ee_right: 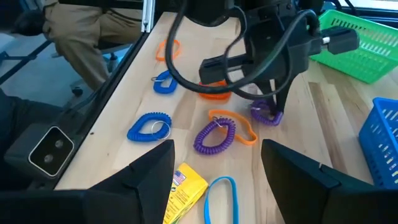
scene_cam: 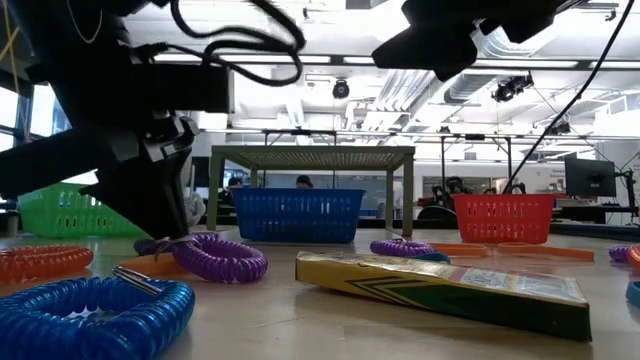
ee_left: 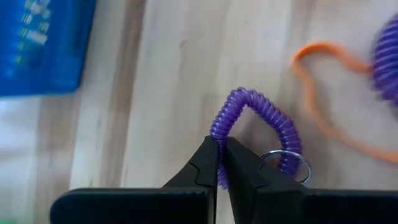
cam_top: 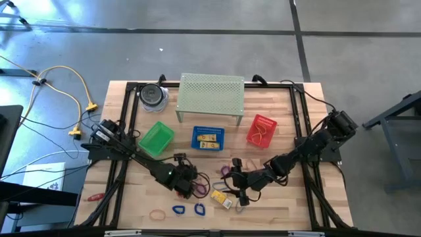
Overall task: Pick & Place Office Desk Supplies
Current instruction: Put the purple spring keychain into the green bin
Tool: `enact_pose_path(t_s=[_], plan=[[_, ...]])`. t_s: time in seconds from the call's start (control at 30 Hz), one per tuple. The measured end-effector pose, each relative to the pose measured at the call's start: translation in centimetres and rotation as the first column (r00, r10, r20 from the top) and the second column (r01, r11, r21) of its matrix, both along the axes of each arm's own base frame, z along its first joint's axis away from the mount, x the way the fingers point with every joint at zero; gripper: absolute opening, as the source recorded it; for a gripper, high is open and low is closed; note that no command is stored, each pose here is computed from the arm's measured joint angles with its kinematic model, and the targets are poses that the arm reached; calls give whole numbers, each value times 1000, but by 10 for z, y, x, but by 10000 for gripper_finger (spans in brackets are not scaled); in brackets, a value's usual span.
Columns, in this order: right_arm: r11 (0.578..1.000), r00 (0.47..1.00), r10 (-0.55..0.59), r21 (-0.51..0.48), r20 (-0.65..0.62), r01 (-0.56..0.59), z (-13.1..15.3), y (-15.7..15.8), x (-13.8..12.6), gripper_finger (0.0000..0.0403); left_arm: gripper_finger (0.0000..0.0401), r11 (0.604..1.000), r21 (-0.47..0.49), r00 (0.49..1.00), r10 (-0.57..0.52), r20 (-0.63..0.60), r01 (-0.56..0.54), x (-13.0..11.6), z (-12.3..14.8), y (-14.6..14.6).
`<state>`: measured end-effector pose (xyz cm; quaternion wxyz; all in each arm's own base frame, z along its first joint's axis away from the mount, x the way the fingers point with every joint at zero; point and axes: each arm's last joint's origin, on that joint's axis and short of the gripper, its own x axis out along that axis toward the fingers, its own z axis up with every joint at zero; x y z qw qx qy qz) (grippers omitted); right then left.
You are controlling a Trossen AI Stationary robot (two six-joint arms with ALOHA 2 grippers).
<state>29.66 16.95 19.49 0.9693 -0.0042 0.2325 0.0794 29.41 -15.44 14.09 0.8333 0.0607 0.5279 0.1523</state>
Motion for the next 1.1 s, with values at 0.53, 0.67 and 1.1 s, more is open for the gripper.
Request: enact_pose_path(t_s=[0.53, 0.67, 1.1], plan=[[1000, 1000, 0, -7, 2, 0, 0, 0, 0, 231, 6, 994, 66, 990, 91, -109, -84, 0, 52, -10], [1000, 999, 21, 20, 25, -22, 3, 2, 1, 231, 6, 973, 110, 964, 219, -154, -203, -10, 77, -4], [999, 999, 44, 29, 26, -45, 3, 8, -3, 231, 6, 917, 94, 910, 397, -117, -388, -71, 156, 54]])
